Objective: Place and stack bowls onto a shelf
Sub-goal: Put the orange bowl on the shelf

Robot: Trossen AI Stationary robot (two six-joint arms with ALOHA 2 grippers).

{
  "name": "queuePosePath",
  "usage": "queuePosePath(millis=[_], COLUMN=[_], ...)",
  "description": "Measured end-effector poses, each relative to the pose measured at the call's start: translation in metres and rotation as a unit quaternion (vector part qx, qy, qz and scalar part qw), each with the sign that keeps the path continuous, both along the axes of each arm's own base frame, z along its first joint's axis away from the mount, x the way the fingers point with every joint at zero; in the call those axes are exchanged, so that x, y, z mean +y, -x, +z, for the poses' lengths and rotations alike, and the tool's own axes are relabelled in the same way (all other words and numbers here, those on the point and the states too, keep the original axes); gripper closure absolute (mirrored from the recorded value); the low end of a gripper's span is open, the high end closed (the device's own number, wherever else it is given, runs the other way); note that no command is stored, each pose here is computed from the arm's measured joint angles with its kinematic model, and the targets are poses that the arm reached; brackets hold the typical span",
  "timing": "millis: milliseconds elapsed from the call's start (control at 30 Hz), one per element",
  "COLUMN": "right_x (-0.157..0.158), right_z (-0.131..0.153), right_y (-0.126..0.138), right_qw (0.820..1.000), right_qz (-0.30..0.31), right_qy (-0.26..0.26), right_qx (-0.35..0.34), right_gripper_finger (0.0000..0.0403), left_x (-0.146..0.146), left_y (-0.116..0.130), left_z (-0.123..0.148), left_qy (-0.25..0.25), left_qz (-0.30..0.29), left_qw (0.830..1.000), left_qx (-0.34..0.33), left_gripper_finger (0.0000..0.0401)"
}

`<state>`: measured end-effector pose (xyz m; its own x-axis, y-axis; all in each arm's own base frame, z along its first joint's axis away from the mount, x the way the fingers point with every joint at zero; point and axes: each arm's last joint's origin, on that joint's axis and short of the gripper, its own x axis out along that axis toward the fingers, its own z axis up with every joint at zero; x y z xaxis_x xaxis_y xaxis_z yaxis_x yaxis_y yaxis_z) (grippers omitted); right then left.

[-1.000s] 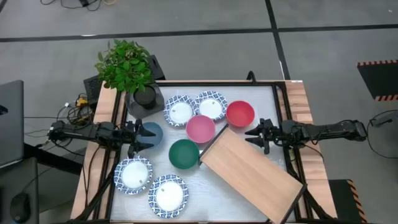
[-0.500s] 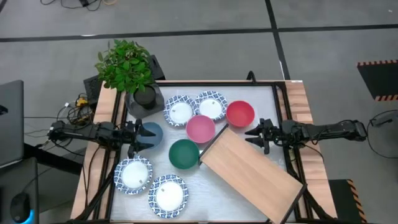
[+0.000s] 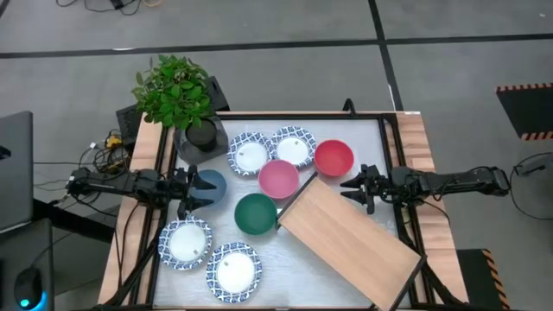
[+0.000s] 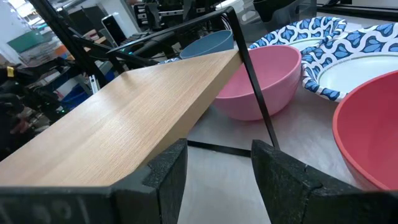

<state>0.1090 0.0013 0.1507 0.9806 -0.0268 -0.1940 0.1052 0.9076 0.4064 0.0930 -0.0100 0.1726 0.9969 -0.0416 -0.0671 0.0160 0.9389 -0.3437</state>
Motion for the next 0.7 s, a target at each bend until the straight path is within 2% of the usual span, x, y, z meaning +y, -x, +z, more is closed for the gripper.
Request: queuePosePath(millis=[67, 133, 200, 267, 367, 500, 567, 700], right_x=[-0.0003, -0.0025, -0.0039, -0.0045, -0.0047, -0.0046, -0.0045, -0.0039], right_z=[-0.0001, 0.0008, 0.0010, 0.0010, 0.0011, 0.0011, 0.0010, 0.0014], right_y=[0.0000, -0.0001, 0.0000, 0.0000, 0.0000, 0.0000, 0.0000, -0.0001], right_qw=[1.000, 0.998, 0.994, 0.992, 0.992, 0.992, 0.993, 0.998], right_qz=[-0.001, -0.018, -0.023, -0.023, -0.025, -0.024, -0.024, -0.032], right_qy=[0.016, 0.064, 0.106, 0.121, 0.122, 0.122, 0.115, 0.050], right_qx=[0.001, -0.001, 0.002, 0.003, 0.004, 0.004, 0.003, -0.004], right_gripper_finger=[0.0198, 0.0198, 0.0198, 0.0198, 0.0198, 0.0198, 0.0198, 0.0198], left_x=[0.0000, 0.0000, 0.0000, 0.0000, 0.0000, 0.0000, 0.0001, 0.0023], left_y=[-0.0001, -0.0001, -0.0001, -0.0001, 0.0000, 0.0000, 0.0000, -0.0001], left_z=[0.0005, 0.0009, 0.0010, 0.0010, -0.0001, -0.0001, 0.0000, 0.0005], left_qy=[0.008, 0.021, 0.049, 0.085, 0.130, 0.166, 0.167, 0.144], left_qz=[0.001, 0.001, 0.003, 0.005, 0.009, 0.011, 0.014, 0.050], left_qw=[1.000, 1.000, 0.999, 0.996, 0.991, 0.986, 0.986, 0.988], left_qx=[-0.003, -0.004, -0.004, -0.002, 0.005, 0.007, 0.006, -0.003], left_gripper_finger=[0.0147, 0.0147, 0.0147, 0.0147, 0.0147, 0.0147, 0.0147, 0.0147])
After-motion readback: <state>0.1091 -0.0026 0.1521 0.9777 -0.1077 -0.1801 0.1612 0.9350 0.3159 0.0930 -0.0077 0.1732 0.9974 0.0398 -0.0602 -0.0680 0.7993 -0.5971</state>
